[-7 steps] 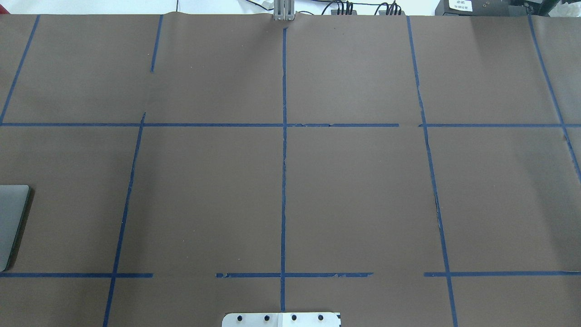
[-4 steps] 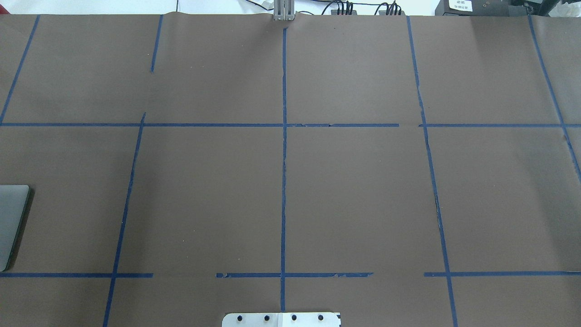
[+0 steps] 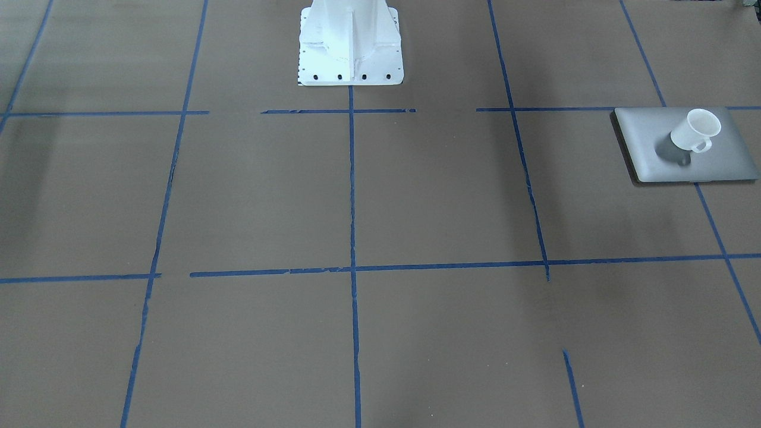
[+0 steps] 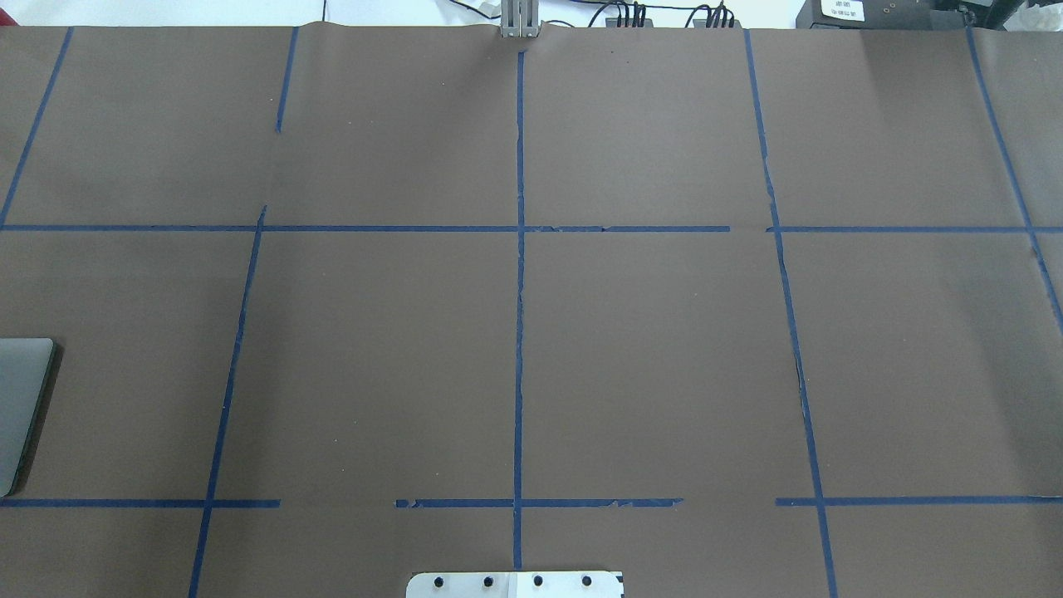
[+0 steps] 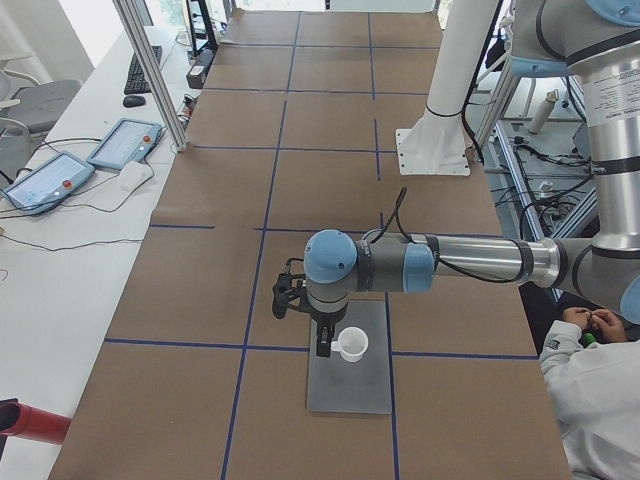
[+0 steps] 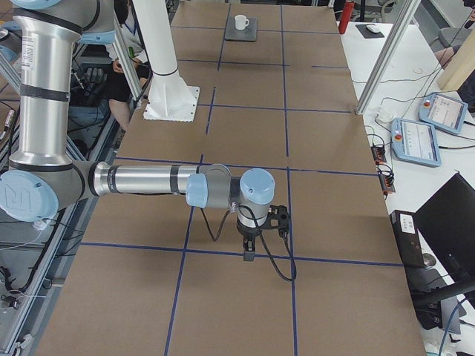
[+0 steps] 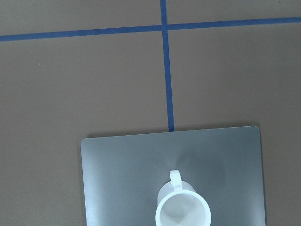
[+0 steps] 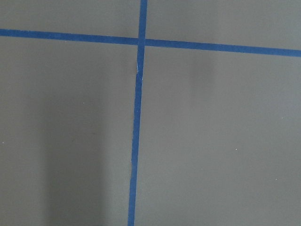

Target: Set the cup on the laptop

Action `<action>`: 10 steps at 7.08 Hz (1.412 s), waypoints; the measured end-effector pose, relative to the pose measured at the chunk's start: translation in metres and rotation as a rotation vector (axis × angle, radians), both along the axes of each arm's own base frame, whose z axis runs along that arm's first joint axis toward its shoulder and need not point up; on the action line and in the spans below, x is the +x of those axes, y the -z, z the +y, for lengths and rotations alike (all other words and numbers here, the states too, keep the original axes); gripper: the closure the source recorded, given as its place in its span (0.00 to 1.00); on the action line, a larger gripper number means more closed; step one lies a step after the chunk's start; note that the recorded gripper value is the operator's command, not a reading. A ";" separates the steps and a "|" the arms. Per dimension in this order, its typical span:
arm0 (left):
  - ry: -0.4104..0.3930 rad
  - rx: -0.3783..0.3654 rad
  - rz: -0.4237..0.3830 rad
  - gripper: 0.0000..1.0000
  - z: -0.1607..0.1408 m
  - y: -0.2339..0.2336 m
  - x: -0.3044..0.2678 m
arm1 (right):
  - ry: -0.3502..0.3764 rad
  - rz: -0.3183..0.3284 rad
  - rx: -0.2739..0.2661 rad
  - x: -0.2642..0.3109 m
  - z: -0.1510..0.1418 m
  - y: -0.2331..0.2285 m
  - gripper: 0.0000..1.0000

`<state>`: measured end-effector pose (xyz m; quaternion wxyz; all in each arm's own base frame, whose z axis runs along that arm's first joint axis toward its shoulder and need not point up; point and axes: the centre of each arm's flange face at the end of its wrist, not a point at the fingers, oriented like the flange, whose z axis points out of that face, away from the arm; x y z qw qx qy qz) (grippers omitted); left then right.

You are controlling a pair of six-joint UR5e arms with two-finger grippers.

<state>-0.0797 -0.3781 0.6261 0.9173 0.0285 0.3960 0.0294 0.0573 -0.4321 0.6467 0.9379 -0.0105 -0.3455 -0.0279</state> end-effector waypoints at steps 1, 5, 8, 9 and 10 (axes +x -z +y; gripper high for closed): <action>0.000 0.000 0.001 0.00 0.000 0.000 0.000 | 0.000 0.000 0.001 0.000 0.000 0.000 0.00; -0.001 0.002 0.000 0.00 -0.002 0.002 0.000 | 0.000 0.000 0.000 0.000 0.000 0.000 0.00; -0.003 0.018 -0.002 0.00 -0.006 0.008 0.000 | 0.000 0.000 0.000 0.000 0.000 0.000 0.00; -0.004 0.020 -0.002 0.00 -0.007 0.008 0.000 | 0.000 0.000 0.001 0.000 0.000 0.000 0.00; -0.004 0.018 -0.002 0.00 -0.007 0.008 0.000 | 0.000 0.000 0.000 0.000 0.000 0.000 0.00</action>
